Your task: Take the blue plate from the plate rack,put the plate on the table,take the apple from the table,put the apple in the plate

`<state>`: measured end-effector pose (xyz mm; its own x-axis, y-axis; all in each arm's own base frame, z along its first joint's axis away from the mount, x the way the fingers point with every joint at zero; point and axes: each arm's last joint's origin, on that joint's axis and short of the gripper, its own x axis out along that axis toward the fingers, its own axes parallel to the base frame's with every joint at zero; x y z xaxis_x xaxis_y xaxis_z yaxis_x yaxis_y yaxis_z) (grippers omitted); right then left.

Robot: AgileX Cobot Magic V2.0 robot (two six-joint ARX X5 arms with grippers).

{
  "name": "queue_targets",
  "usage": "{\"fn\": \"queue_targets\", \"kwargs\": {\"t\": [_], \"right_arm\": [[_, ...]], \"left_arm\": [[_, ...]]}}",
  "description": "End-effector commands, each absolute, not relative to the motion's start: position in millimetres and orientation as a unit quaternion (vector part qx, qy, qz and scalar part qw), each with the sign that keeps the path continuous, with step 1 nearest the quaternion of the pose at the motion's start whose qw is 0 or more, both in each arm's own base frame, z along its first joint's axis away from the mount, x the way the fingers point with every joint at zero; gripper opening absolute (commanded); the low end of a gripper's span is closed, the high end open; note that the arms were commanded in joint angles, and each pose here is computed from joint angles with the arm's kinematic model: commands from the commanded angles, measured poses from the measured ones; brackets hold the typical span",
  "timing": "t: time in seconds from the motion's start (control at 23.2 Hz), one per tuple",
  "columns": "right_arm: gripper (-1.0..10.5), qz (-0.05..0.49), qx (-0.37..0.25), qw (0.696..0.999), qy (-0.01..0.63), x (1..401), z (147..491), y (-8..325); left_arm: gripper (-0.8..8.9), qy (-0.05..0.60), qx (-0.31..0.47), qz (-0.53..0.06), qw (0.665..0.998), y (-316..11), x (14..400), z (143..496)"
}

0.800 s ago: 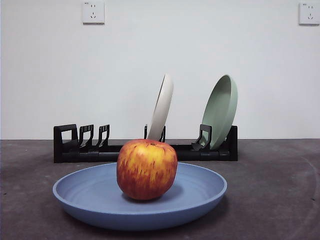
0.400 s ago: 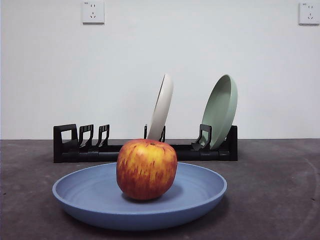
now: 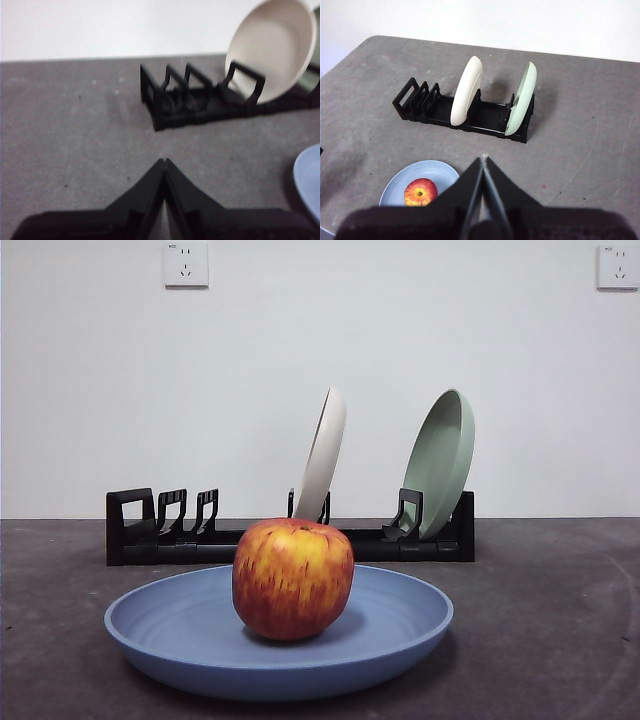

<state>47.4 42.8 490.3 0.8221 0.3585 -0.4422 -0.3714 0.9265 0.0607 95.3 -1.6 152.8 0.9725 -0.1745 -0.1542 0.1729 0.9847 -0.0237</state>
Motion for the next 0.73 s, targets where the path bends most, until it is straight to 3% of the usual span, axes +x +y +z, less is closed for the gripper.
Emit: {"fn": "queue_targets", "kwargs": {"t": [0.04, 0.22, 0.73], "right_arm": [[0.0, 0.189, -0.021, 0.953, 0.236, 46.9, 488.7, 42.2], [0.0, 0.189, -0.021, 0.953, 0.236, 46.9, 488.7, 42.2], [0.0, 0.189, -0.021, 0.953, 0.236, 46.9, 488.7, 42.2]], "left_arm": [[-0.04, 0.078, 0.016, -0.065, 0.995, -0.1, 95.9, 150.2], [-0.04, 0.083, 0.008, -0.003, 0.997, 3.4, 96.0, 149.5], [-0.04, 0.083, -0.007, -0.003, 0.997, 3.4, 96.4, 149.6]]}}
